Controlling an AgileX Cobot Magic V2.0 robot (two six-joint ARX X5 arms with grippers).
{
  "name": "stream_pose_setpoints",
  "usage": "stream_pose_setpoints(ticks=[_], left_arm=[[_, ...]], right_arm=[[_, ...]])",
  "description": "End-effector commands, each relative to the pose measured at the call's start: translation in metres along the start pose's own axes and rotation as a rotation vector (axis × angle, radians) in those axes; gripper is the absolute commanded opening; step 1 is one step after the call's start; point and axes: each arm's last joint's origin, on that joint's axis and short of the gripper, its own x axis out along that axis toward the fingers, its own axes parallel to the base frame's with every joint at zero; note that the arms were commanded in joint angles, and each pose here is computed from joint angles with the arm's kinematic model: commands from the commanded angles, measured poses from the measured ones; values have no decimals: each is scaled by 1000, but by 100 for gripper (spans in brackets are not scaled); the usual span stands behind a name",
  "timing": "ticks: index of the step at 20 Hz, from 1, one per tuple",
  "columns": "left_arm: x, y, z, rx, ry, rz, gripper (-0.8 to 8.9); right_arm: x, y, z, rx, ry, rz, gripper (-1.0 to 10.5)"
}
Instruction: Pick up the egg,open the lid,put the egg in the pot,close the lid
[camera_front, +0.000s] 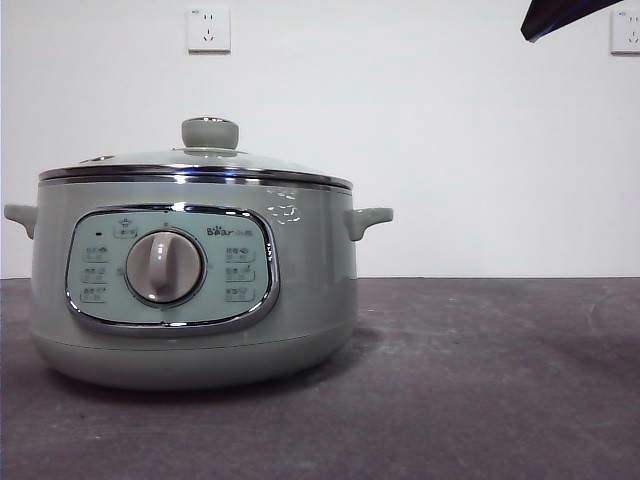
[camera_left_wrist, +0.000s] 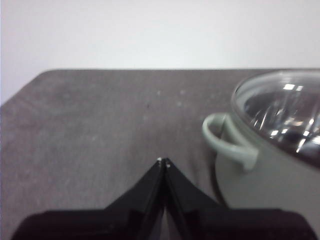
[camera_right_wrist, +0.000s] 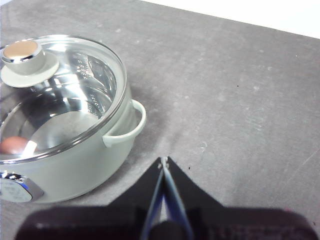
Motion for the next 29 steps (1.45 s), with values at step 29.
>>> stream_pose_setpoints(ticks=[29], left_arm=[[10, 2, -35, -4, 44, -4, -3]], right_arm=[[-14, -6, -7, -12, 6, -25, 1]])
